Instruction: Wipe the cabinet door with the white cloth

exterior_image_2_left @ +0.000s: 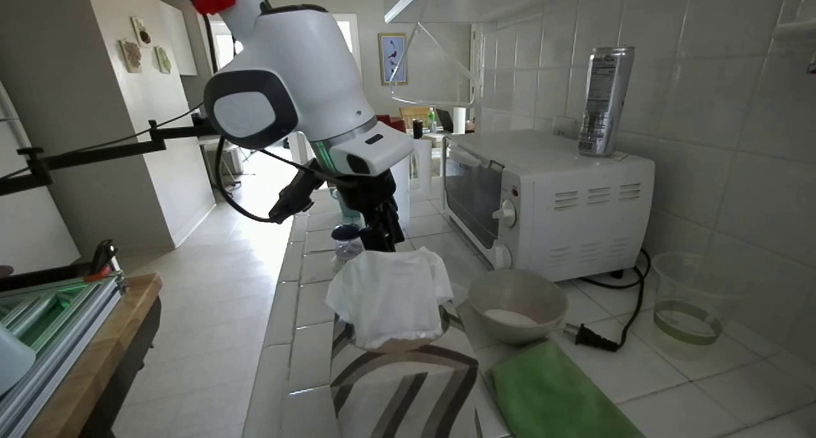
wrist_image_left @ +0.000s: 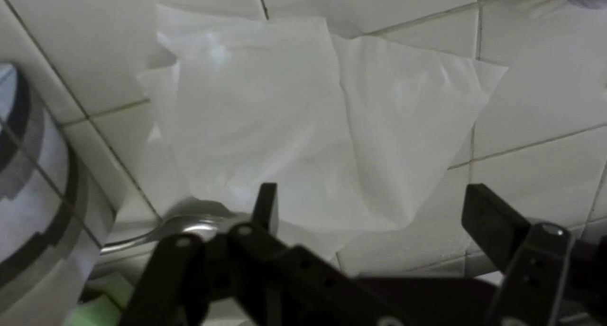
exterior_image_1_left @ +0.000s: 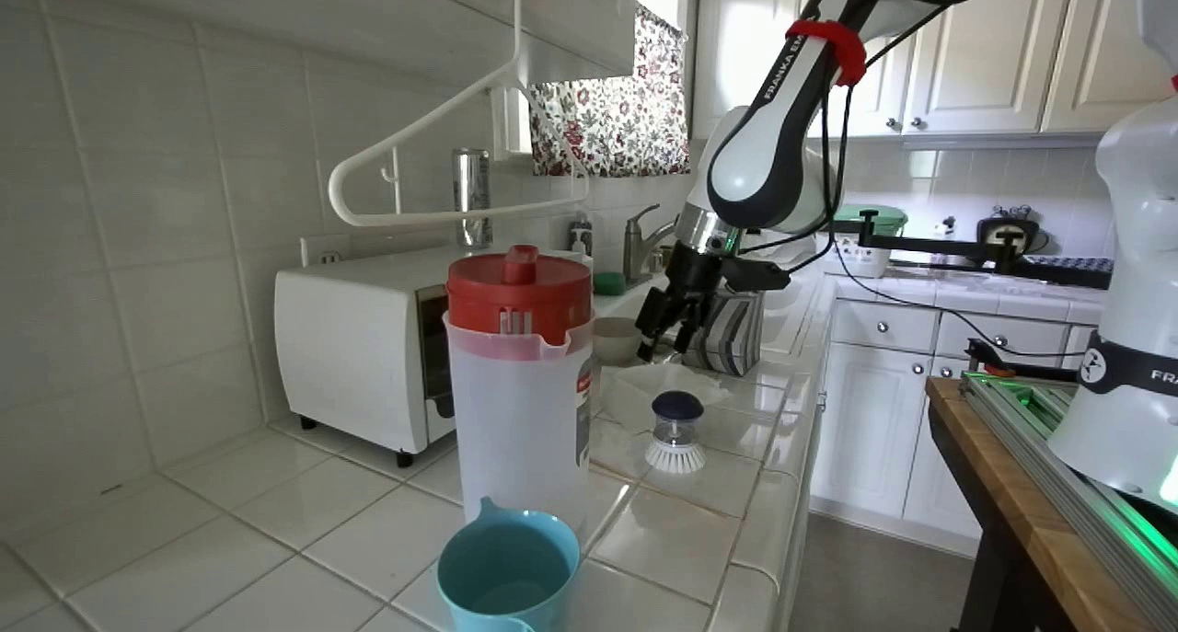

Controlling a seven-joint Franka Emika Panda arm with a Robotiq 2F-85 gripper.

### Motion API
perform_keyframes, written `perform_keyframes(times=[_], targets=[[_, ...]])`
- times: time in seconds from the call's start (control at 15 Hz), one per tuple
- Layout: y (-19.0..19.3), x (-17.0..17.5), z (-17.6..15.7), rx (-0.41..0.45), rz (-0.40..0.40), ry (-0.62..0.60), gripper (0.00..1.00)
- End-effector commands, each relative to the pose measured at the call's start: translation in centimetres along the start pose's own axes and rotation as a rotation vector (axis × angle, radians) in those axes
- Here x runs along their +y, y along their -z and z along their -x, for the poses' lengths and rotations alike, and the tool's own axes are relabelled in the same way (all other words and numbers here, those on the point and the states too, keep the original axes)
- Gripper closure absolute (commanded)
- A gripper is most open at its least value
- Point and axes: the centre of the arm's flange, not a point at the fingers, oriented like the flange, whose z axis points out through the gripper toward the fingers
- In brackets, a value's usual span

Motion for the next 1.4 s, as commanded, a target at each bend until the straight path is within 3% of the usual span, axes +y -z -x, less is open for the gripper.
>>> perform_keyframes(times=[0.0,0.73,0.87,1.33], targets=[[-1.7,0.4,-1.1,0.021,-0.013,0.052,0.00],[-3.8,1.5,-1.6,0.002,0.001,0.056,0.00],[-3.9,1.7,-1.7,0.002,0.003,0.062,0.26],[-4.2,1.7,-1.2,-0.011,-0.002,0.062,0.82]])
